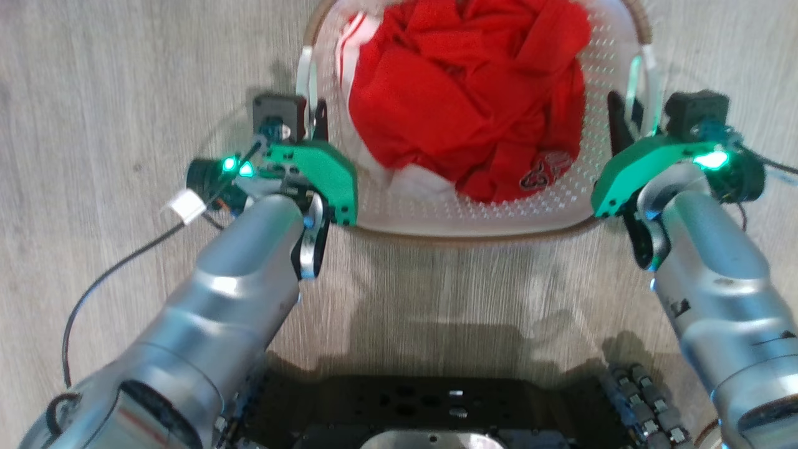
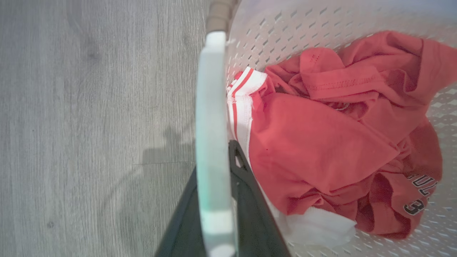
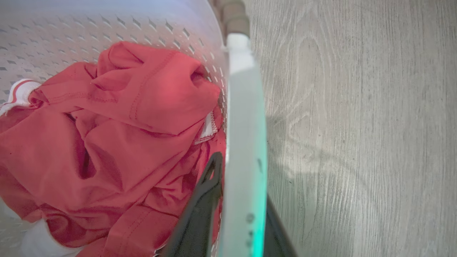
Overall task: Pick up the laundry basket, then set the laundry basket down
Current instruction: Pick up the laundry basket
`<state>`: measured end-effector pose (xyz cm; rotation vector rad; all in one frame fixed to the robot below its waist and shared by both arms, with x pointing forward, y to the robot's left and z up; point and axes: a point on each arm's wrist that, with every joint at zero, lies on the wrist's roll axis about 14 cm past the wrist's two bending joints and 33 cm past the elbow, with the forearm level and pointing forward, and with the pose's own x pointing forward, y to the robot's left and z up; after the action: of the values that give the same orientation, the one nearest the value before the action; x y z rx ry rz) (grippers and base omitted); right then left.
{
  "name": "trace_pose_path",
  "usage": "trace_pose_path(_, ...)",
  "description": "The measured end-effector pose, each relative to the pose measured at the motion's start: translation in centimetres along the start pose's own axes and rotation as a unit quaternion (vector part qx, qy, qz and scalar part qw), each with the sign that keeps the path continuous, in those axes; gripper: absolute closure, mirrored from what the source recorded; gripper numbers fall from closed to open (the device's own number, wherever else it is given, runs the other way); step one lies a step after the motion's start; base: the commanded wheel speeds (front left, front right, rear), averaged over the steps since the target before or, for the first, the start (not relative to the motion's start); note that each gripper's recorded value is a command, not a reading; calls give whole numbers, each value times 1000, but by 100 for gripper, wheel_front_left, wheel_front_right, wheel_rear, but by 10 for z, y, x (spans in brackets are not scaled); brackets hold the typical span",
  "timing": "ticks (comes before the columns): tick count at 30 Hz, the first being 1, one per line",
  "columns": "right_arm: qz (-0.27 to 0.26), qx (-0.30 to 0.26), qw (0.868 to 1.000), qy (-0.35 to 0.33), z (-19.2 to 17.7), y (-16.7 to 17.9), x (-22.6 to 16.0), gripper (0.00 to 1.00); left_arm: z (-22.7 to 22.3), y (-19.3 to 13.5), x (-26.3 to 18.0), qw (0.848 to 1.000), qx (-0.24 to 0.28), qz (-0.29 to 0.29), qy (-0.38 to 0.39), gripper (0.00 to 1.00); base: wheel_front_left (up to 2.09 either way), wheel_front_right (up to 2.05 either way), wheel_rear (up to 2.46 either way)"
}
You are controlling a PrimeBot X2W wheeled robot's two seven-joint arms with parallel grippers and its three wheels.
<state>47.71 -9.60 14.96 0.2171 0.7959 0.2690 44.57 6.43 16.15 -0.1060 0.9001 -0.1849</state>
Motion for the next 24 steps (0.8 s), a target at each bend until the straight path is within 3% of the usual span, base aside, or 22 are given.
trace_pose_path(24, -10, -14, 999, 51, 13, 40, -90, 100, -11, -16, -105, 1000, -2, -1, 29, 100, 0, 0, 0)
